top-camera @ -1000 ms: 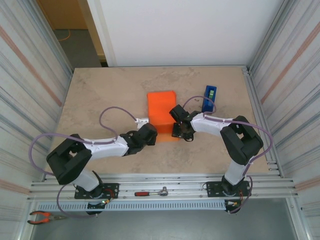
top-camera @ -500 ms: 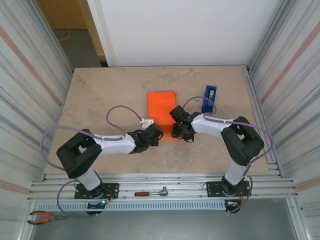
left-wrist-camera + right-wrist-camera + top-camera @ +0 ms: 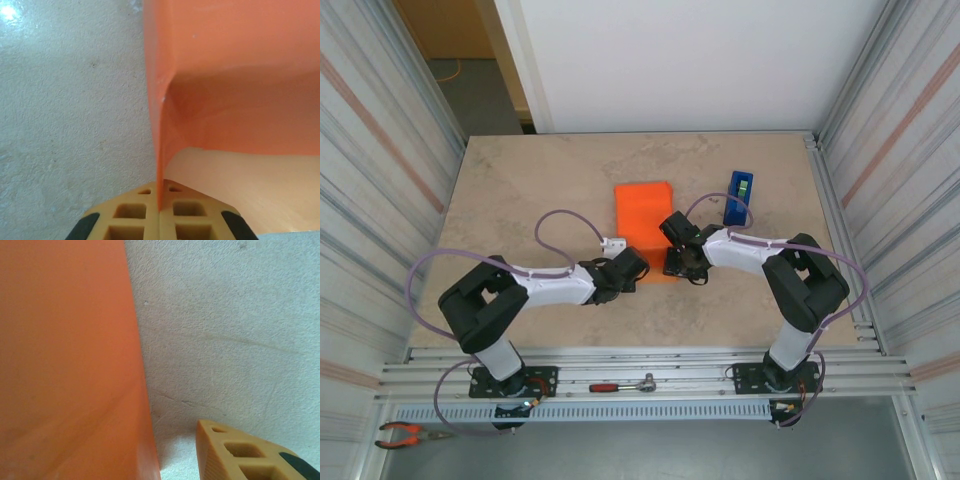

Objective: Wrap the gift box in paper
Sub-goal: Fold the third fold of the wrapping paper on the gift box.

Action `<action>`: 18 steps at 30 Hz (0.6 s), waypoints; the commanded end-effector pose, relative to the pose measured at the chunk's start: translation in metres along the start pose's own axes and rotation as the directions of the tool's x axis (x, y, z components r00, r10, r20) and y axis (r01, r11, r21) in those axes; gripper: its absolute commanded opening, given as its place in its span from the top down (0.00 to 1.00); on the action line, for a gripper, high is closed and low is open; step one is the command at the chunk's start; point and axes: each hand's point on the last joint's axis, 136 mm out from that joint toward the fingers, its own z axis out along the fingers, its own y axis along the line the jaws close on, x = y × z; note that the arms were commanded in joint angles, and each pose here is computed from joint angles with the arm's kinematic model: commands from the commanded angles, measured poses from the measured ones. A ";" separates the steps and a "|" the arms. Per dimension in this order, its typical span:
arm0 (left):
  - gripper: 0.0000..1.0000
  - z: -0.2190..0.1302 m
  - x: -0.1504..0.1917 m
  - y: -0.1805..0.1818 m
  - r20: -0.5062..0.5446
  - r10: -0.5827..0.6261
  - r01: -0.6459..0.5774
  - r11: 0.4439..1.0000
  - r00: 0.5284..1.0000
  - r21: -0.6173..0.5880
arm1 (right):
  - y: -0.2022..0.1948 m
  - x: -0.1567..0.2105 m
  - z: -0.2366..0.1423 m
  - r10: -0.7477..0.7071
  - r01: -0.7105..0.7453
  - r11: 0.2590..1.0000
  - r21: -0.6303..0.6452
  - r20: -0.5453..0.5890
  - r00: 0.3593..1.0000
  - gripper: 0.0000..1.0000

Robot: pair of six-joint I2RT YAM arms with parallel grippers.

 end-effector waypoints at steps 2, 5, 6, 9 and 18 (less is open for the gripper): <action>0.81 0.000 0.002 0.004 -0.011 0.011 -0.011 0.999 1.000 -0.052 | 0.001 0.009 -0.002 -0.016 0.016 1.000 -0.009 -0.023 1.000 0.58; 1.00 0.002 0.003 0.001 -0.014 0.020 -0.020 0.999 1.000 -0.040 | 0.001 0.010 -0.002 -0.016 0.015 1.000 -0.008 -0.024 1.000 0.58; 1.00 0.002 0.003 0.001 -0.013 0.020 -0.020 0.999 1.000 -0.036 | 0.001 0.009 -0.002 -0.016 0.015 1.000 -0.008 -0.023 1.000 0.58; 0.84 0.001 0.001 0.001 -0.009 0.019 -0.019 0.999 1.000 -0.038 | 0.001 0.009 -0.002 -0.017 0.017 1.000 -0.007 -0.024 1.000 0.58; 0.70 -0.006 -0.007 -0.001 0.018 0.031 -0.030 0.999 0.999 -0.031 | 0.000 0.009 -0.004 -0.018 0.018 1.000 -0.006 -0.023 1.000 0.58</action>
